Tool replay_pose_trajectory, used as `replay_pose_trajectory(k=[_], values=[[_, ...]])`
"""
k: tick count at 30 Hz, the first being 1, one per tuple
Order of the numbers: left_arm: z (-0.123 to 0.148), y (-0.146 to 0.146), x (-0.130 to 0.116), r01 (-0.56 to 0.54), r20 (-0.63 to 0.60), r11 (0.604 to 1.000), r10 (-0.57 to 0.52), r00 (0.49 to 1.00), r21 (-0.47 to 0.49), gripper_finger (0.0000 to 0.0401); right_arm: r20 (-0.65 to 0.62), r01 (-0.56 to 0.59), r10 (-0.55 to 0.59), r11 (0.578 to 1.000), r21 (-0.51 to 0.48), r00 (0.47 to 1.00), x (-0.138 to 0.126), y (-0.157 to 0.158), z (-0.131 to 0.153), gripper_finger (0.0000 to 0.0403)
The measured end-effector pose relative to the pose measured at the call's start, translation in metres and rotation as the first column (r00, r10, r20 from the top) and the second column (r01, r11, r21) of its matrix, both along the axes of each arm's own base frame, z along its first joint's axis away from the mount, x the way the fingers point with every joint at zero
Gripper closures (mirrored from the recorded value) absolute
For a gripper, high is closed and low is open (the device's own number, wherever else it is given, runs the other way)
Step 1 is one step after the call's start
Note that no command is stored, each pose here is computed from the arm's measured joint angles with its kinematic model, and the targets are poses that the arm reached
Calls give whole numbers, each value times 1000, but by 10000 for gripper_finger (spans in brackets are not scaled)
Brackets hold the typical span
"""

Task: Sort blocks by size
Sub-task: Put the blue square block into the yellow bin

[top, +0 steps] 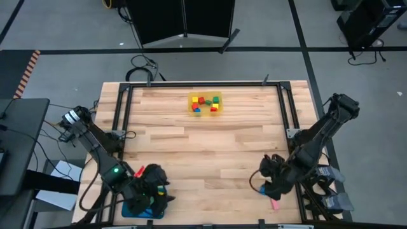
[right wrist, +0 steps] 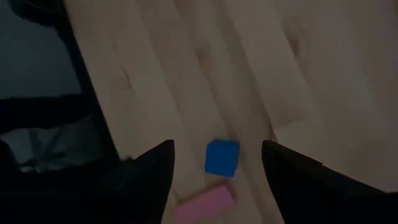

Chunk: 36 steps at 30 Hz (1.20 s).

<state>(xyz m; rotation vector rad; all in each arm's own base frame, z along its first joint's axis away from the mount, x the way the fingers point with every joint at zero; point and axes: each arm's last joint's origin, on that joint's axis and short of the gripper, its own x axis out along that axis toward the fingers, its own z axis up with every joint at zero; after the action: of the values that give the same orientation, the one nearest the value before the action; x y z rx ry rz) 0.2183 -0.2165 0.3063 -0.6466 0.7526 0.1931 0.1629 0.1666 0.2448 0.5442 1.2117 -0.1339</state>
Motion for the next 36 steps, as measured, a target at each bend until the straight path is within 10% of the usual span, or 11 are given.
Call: replay_pose_trajectory(k=[17, 30, 36], values=[[77, 15, 37, -135, 615, 969, -20, 788, 205, 84, -193, -70, 44, 989, -131, 980, 7, 44, -67, 73], [119, 41, 8, -176, 702, 958, -36, 711, 227, 84, -262, -79, 50, 991, -104, 964, 22, 59, -105, 85], [119, 39, 6, -165, 702, 960, -42, 711, 224, 84, -281, -70, 37, 992, -107, 959, 23, 57, -108, 155]])
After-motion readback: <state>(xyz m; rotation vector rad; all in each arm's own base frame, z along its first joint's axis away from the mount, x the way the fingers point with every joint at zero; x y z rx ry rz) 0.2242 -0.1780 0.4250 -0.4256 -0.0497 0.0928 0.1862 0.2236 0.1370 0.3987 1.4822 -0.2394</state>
